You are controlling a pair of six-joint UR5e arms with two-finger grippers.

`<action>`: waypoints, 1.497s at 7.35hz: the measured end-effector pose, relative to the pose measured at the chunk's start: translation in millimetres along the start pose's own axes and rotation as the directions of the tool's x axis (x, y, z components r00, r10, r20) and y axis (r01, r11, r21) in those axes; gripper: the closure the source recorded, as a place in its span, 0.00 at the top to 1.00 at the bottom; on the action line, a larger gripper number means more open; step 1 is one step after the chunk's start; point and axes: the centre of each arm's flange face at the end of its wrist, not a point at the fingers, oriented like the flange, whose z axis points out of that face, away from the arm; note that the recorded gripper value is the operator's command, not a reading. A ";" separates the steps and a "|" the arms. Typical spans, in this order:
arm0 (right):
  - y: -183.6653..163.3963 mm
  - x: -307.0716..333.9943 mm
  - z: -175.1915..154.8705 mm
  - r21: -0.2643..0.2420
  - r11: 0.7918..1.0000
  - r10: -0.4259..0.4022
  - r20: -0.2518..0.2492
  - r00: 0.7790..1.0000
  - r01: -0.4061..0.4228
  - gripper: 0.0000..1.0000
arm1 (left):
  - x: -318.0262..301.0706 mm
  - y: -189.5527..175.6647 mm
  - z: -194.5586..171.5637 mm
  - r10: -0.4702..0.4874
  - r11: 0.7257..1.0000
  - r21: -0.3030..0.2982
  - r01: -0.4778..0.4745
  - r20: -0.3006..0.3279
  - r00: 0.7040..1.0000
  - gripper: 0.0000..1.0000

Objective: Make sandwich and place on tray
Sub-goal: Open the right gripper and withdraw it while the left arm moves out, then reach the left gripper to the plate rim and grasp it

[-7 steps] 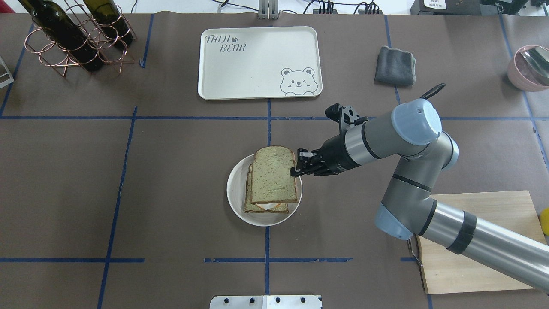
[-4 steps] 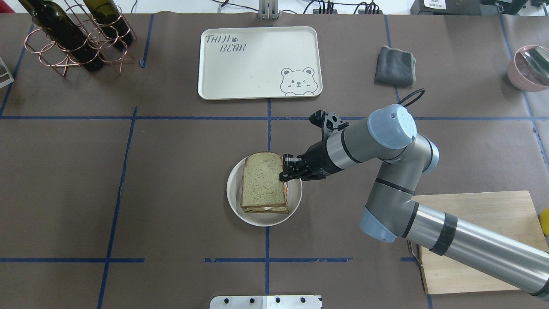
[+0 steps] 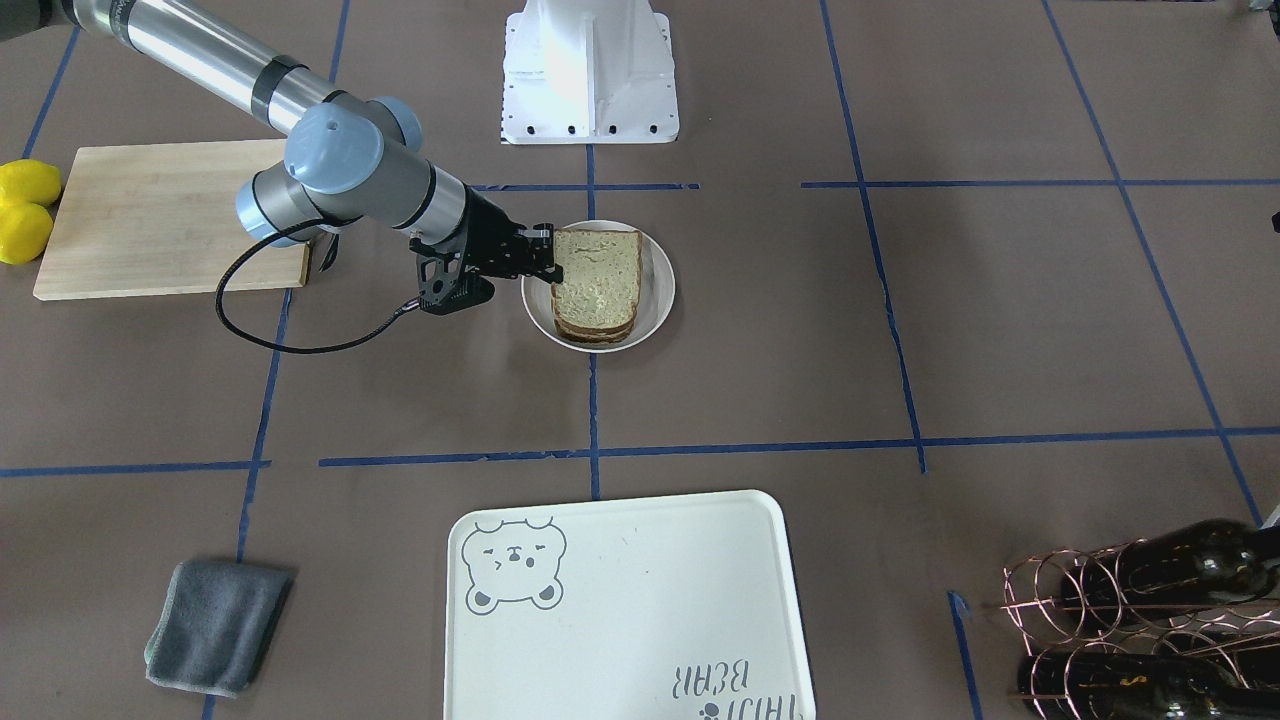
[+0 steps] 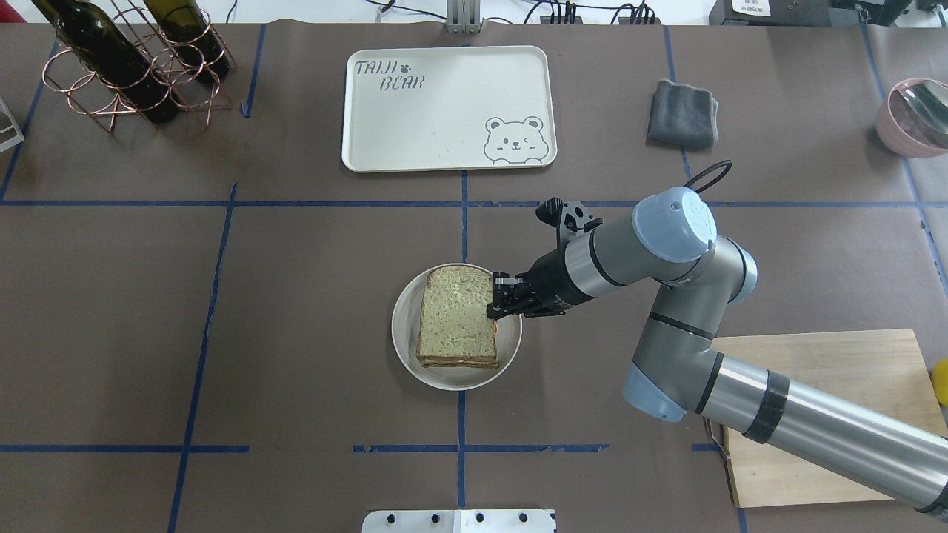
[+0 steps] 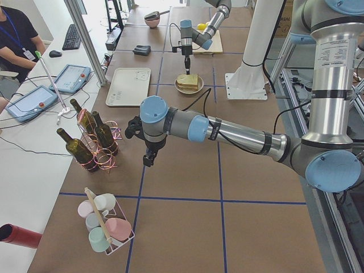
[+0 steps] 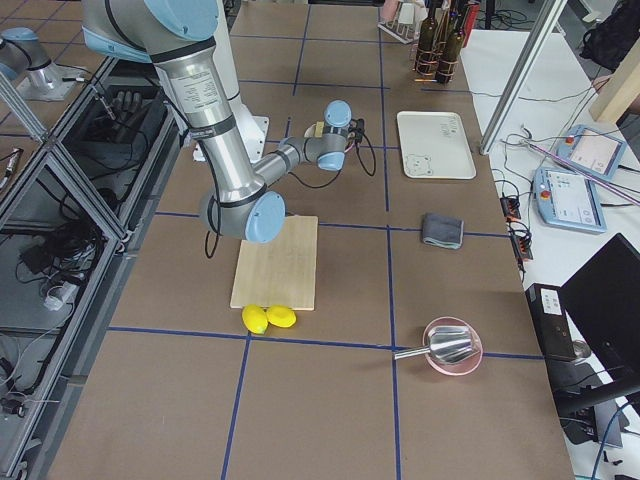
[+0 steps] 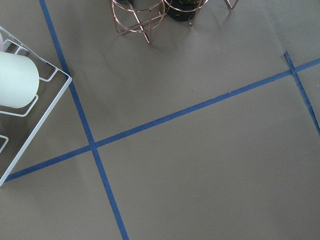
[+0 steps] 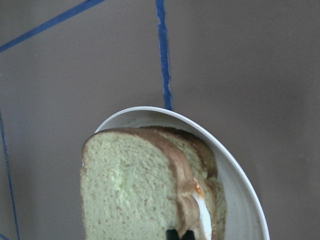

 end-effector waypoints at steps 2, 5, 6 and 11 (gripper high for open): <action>-0.3 0.5 -0.2 0.002 0.999 0.033 -0.002 0.999 -0.033 1.00 | 5.7 -3.6 0.6 -0.067 0.998 0.008 0.067 -0.010 0.998 1.00; 5.8 5.7 -37.7 0.018 0.999 0.033 0.028 0.999 -0.033 1.00 | 52.0 -24.6 27.2 -0.132 0.990 0.044 0.134 -0.063 0.989 1.00; 9.1 27.8 -73.7 0.043 0.998 0.040 0.029 0.999 -0.041 1.00 | 85.0 -32.7 47.5 -0.169 0.984 0.045 0.174 -0.106 0.980 1.00; -9.7 216.0 -277.6 0.214 0.964 0.181 -0.100 0.978 -0.157 1.00 | 344.9 -85.9 145.2 -0.383 0.924 -0.096 0.371 -0.275 0.882 0.97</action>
